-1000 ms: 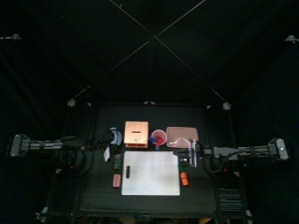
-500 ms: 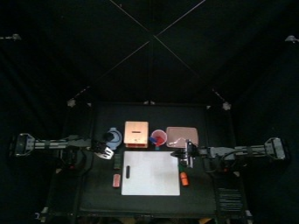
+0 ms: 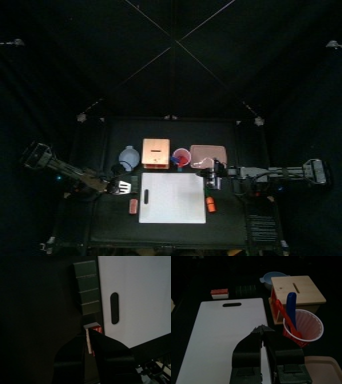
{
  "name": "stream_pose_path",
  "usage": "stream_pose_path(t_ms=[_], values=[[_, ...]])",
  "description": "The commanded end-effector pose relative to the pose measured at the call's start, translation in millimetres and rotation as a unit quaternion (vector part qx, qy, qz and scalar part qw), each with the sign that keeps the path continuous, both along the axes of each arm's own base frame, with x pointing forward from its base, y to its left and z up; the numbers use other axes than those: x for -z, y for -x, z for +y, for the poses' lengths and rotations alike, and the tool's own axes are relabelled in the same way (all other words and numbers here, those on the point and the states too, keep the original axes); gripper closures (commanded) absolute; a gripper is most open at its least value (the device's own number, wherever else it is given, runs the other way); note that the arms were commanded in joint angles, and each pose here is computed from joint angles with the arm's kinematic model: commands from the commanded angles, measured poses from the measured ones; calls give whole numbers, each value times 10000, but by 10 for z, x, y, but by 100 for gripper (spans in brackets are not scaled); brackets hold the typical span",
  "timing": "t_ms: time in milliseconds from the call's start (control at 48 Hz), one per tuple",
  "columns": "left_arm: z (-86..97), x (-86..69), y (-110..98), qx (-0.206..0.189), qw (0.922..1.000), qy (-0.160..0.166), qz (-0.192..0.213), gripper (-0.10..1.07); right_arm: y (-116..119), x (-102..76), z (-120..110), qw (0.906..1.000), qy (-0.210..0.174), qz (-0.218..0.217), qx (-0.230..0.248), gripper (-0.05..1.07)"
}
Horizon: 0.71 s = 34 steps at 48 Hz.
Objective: Grab salmon sushi
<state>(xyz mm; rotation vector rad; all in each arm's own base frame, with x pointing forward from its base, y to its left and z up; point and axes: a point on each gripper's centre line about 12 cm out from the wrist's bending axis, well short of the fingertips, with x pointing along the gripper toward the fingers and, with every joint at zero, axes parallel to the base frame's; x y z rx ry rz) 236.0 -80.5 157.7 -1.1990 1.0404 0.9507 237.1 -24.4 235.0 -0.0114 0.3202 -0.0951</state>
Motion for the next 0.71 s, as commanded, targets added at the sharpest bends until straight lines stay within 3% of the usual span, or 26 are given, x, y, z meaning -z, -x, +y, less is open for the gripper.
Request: stream_pose_path(t_ms=[0, 83, 271, 458, 688], values=[[-100, 60, -117, -41, 9999, 138, 76, 16, -6, -34, -12, 10000, 19, -37, 18, 97], [-208, 192, -168, -165, 9987, 278, 401, 14, 8, 2, -10, 10000, 21, 10, 15, 96], [-401, 299, -275, -281, 9959, 387, 774, 14, 38, 63, -43, 9999, 11, 94, 92, 97], [-425, 479, -349, -322, 9940, 271, 1012, 14, 61, 119, -55, 9998, 2, 170, 122, 97], [-410, 529, -332, -360, 9930, 244, 1098, 19, 83, 162, -52, 9996, -15, 261, 126, 97]])
